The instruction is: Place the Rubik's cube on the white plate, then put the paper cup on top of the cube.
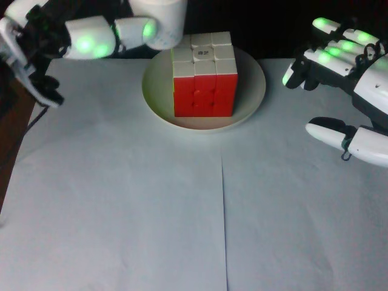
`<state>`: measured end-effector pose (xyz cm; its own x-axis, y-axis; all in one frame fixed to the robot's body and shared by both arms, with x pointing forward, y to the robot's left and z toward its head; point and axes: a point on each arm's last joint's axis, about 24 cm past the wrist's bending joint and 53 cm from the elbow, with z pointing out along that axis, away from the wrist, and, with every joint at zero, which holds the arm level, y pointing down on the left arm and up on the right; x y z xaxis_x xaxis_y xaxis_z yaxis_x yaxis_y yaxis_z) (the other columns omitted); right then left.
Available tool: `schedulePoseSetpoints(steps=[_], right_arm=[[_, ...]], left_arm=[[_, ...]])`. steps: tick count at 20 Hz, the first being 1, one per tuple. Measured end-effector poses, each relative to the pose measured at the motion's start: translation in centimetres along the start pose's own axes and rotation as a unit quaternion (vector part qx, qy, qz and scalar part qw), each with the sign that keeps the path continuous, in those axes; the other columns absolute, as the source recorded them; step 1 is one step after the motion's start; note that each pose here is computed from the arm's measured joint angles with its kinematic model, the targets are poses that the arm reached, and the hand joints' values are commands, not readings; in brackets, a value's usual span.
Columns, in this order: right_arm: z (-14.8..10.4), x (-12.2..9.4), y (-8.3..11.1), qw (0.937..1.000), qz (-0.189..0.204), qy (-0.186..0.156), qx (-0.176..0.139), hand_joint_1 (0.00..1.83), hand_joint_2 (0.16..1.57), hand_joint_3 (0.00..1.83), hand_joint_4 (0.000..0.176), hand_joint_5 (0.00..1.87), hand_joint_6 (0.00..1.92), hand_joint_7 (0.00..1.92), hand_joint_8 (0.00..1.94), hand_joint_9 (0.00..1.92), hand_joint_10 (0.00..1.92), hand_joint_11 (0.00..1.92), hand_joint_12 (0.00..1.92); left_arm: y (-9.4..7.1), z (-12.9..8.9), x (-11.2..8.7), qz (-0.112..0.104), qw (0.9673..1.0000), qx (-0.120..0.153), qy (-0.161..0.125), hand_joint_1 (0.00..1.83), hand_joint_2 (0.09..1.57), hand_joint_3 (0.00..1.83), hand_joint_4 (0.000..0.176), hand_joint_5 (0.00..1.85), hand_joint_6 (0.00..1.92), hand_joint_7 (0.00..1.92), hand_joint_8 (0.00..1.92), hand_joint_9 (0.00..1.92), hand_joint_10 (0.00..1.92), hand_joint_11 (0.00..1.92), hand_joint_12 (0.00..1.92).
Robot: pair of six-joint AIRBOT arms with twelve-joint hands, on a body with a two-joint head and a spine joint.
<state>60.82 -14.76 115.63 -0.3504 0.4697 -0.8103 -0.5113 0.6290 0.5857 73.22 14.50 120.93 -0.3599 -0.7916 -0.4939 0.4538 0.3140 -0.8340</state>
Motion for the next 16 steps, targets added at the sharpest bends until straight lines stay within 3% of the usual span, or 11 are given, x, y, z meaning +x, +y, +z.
schedulePoseSetpoints(steps=[3,4,5,6,7,9,10,11,13,15,16], right_arm=[[0.0,0.1,-0.1,1.0,0.002,0.0,0.001,0.75,1.36,0.0,0.0,0.04,1.23,0.15,1.43,0.16,1.56,0.0,1.68],[0.1,0.1,0.0,1.0,0.002,0.0,0.001,0.76,1.35,0.0,0.0,0.02,1.24,0.15,1.4,0.18,1.57,0.0,1.85],[0.0,0.1,0.0,1.0,0.002,0.0,0.001,0.75,1.35,0.0,0.0,0.03,1.24,0.16,1.4,0.19,1.57,0.0,1.85],[0.1,0.1,-0.1,1.0,0.001,0.0,0.001,0.71,1.36,0.0,0.0,0.0,1.25,0.15,1.41,0.17,1.52,0.0,1.77],[0.1,0.0,-0.2,1.0,0.001,-0.001,0.002,0.74,1.35,0.0,0.0,0.01,1.24,0.16,1.37,0.13,1.38,0.0,1.46],[0.1,0.0,-0.2,1.0,0.001,-0.001,0.002,0.76,1.36,0.0,0.0,0.01,1.23,0.16,1.33,0.14,1.35,0.0,1.41],[0.1,0.1,-0.2,1.0,0.001,0.0,0.001,0.7,1.35,0.0,0.0,0.0,1.2,0.16,1.3,0.18,1.45,0.0,1.8],[0.1,0.1,-0.1,1.0,0.001,-0.001,0.001,0.69,1.36,0.0,0.0,0.0,1.2,0.14,1.32,0.16,1.48,0.0,1.82],[0.1,0.1,-0.1,1.0,0.002,0.0,0.001,0.72,1.36,0.0,0.0,0.0,1.21,0.11,1.31,0.16,1.45,0.0,1.67],[0.1,0.1,-0.1,1.0,0.001,0.0,0.001,0.71,1.35,0.0,0.0,0.02,1.24,0.13,1.39,0.19,1.54,0.0,1.86],[0.1,0.1,-0.1,1.0,0.002,0.0,0.001,0.67,1.36,0.0,0.0,0.0,1.22,0.12,1.36,0.15,1.52,0.0,1.84]], left_arm=[[0.7,1.3,1.5,-0.021,0.9997,-0.009,0.009,0.87,1.21,0.0,0.003,0.13,1.17,0.2,1.17,0.13,1.48,0.0,1.86],[1.1,1.6,2.3,-0.025,0.9995,-0.014,0.015,0.9,1.2,0.0,0.0,0.16,1.16,0.23,1.21,0.14,1.56,0.0,1.92],[1.3,1.7,2.7,-0.027,0.9993,-0.019,0.02,0.9,1.2,0.0,0.0,0.17,1.16,0.21,1.26,0.13,1.61,0.0,1.92],[1.6,2.0,3.2,-0.027,0.9991,-0.023,0.025,0.89,1.21,0.0,0.0,0.16,1.17,0.17,1.32,0.1,1.64,0.0,1.92],[2.1,2.4,3.6,-0.036,0.9986,-0.029,0.025,0.9,1.21,0.0,0.0,0.14,1.22,0.13,1.37,0.06,1.68,0.0,1.92],[2.7,2.6,3.9,-0.043,0.9981,-0.037,0.026,0.91,1.21,0.0,0.0,0.14,1.25,0.12,1.39,0.06,1.69,0.0,1.92],[3.1,2.7,4.2,-0.044,0.9977,-0.043,0.029,0.93,1.19,0.0,0.0,0.17,1.26,0.19,1.36,0.13,1.71,0.04,1.92],[3.3,2.8,4.6,-0.045,0.9973,-0.047,0.032,0.94,1.19,0.0,0.0,0.18,1.22,0.22,1.37,0.17,1.72,0.07,1.92],[3.6,2.9,5.0,-0.05,0.9968,-0.052,0.035,0.89,1.2,0.0,0.0,0.2,1.0,0.24,1.16,0.15,1.54,0.0,1.92],[3.7,3.1,5.0,-0.051,0.9967,-0.053,0.034,0.88,1.2,0.0,0.0,0.21,0.93,0.25,1.07,0.14,1.49,0.0,1.88],[3.7,3.1,5.0,-0.051,0.9965,-0.055,0.036,0.88,1.2,0.0,0.0,0.21,0.88,0.28,0.93,0.13,1.4,0.0,1.81]])
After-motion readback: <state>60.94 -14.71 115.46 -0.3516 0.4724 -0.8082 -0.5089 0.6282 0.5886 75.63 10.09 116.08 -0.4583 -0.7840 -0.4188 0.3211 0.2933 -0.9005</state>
